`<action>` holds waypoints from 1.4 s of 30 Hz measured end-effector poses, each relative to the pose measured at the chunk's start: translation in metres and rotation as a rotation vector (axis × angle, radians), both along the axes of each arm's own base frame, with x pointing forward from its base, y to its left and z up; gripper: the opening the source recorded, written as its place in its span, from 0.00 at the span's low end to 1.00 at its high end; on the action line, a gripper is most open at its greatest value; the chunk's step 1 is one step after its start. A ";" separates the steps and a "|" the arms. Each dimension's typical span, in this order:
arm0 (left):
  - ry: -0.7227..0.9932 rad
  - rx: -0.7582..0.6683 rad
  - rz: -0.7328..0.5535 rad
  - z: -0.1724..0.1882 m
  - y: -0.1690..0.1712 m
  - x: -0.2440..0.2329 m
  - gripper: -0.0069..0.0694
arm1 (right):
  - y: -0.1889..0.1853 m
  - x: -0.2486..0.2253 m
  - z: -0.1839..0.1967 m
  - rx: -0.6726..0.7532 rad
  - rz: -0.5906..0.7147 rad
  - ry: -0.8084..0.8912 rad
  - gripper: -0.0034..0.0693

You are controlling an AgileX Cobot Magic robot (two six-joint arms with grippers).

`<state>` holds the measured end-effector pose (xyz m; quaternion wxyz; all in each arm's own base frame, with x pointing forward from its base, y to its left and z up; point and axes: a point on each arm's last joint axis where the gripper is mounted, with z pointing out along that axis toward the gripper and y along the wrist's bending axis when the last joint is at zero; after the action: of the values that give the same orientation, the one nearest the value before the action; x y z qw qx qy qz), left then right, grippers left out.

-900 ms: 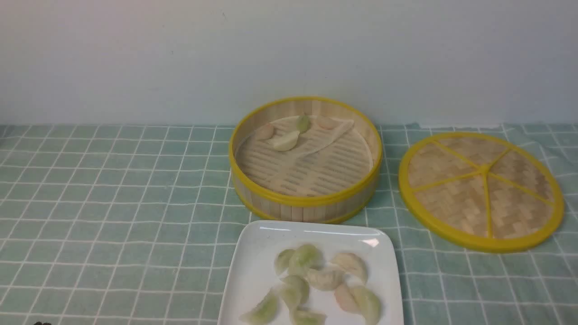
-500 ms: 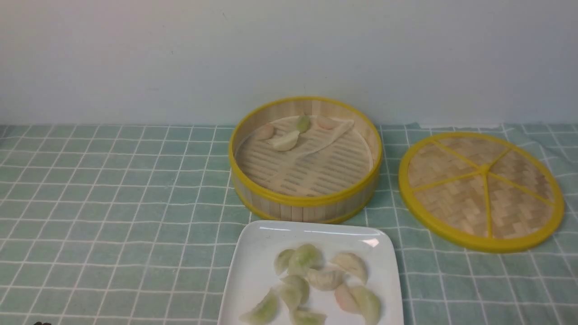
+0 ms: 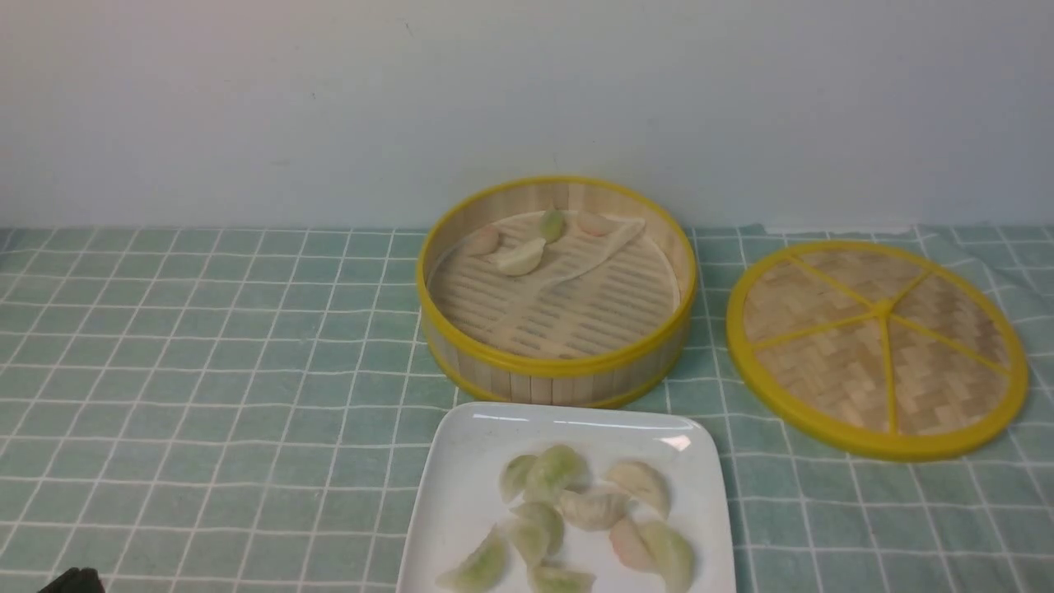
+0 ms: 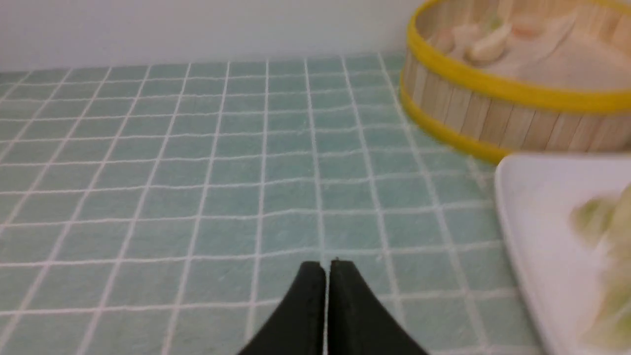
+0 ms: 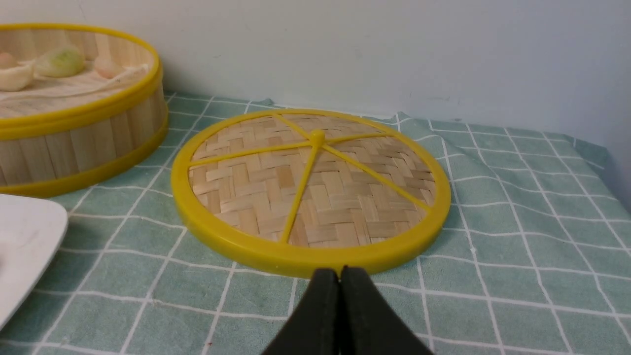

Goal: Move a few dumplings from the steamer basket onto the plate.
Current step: Use the left arm to grab a dumpling from the steamer

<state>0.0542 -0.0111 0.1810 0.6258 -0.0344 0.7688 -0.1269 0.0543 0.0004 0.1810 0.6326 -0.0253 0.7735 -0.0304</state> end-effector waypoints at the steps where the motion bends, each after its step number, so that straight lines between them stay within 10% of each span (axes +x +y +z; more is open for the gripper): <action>1: -0.019 -0.063 0.009 0.003 0.000 0.000 0.08 | 0.000 0.000 0.000 0.000 0.000 0.000 0.03; 11: -0.502 -0.598 0.272 0.046 0.029 -0.003 0.08 | 0.000 0.000 0.000 0.000 0.000 0.000 0.03; 17: -0.747 -0.646 0.409 0.065 0.046 -0.016 0.08 | 0.000 0.000 0.000 0.000 0.000 0.000 0.03; 21: -0.736 -0.526 0.265 0.100 0.033 -0.020 0.08 | 0.000 0.000 0.000 0.000 0.000 0.000 0.03; 25: -0.581 -0.280 0.120 0.144 0.014 -0.009 0.08 | 0.000 0.000 0.000 0.000 0.000 0.000 0.03; 35: 0.722 0.229 -0.228 0.199 -0.019 0.129 0.08 | 0.000 0.000 0.000 0.000 0.000 0.000 0.03; 42: 0.870 0.323 -0.459 0.179 -0.052 0.238 0.08 | 0.000 0.000 0.000 0.000 0.000 0.000 0.03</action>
<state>0.2921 -0.0633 0.3605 0.2018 0.1824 0.9554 -0.1146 0.0543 0.0004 0.1810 0.6326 -0.0253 0.7735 -0.0304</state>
